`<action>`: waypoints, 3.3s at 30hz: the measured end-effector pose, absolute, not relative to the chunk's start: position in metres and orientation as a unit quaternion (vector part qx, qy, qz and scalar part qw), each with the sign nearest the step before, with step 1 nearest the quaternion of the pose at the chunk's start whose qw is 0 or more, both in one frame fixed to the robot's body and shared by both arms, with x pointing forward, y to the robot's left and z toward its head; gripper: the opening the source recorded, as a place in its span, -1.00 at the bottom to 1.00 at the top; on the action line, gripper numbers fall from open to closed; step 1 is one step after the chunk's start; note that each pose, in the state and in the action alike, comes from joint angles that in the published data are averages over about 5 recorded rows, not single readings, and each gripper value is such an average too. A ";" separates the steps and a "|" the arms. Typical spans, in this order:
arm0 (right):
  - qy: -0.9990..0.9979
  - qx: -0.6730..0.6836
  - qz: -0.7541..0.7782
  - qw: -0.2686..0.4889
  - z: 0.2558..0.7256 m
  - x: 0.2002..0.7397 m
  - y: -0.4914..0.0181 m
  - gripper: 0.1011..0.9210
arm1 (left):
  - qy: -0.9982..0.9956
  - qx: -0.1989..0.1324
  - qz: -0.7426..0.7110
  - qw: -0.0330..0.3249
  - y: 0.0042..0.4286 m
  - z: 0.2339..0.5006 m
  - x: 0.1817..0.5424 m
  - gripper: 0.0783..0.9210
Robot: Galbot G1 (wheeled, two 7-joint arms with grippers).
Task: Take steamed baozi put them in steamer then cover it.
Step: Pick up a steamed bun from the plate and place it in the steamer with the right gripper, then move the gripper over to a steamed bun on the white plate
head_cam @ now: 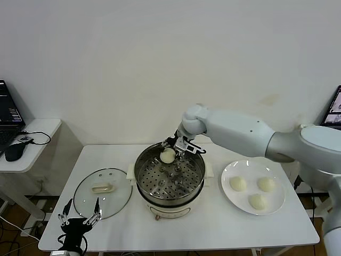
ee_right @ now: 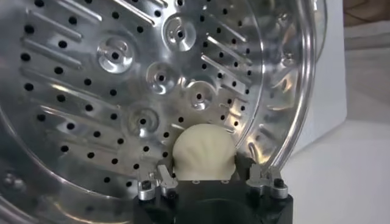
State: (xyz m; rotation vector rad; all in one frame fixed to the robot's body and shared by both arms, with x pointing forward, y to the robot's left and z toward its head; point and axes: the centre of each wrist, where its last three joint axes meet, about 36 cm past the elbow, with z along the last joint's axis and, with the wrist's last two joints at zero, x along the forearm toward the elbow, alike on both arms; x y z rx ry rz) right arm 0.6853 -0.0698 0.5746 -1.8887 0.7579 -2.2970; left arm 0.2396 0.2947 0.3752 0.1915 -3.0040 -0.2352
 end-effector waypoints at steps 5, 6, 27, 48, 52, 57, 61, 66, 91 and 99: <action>0.245 -0.616 -0.747 0.042 0.574 0.686 -0.069 0.68 | -0.993 0.064 -0.079 0.062 0.295 0.376 0.239 0.77; 0.247 -0.617 -0.746 0.042 0.575 0.685 -0.070 0.71 | -0.993 0.064 -0.079 0.062 0.296 0.376 0.238 0.77; 0.460 -0.538 -0.682 -0.186 0.677 0.612 -0.230 0.76 | -0.994 0.046 -0.081 0.053 0.291 0.388 0.242 0.77; 0.539 -0.480 -0.598 -0.348 0.568 0.563 -0.358 0.76 | -0.993 0.049 -0.092 0.064 0.298 0.388 0.245 0.77; 0.541 -0.474 -0.589 -0.368 0.543 0.567 -0.369 0.76 | -0.992 0.051 -0.094 0.066 0.300 0.387 0.246 0.77; 0.543 -0.467 -0.581 -0.386 0.517 0.574 -0.376 0.76 | -0.992 0.054 -0.096 0.069 0.303 0.385 0.246 0.77; 0.545 -0.463 -0.579 -0.392 0.502 0.580 -0.377 0.76 | -0.991 0.056 -0.097 0.069 0.305 0.385 0.246 0.77; 0.551 -0.459 -0.577 -0.392 0.489 0.591 -0.374 0.76 | -0.991 0.058 -0.099 0.068 0.307 0.385 0.246 0.77; 0.560 -0.465 -0.557 -0.400 0.449 0.614 -0.349 0.44 | -0.991 0.062 -0.100 0.066 0.308 0.386 0.247 0.77; 0.560 -0.467 -0.552 -0.404 0.459 0.615 -0.352 0.31 | -0.991 0.062 -0.101 0.066 0.309 0.386 0.248 0.77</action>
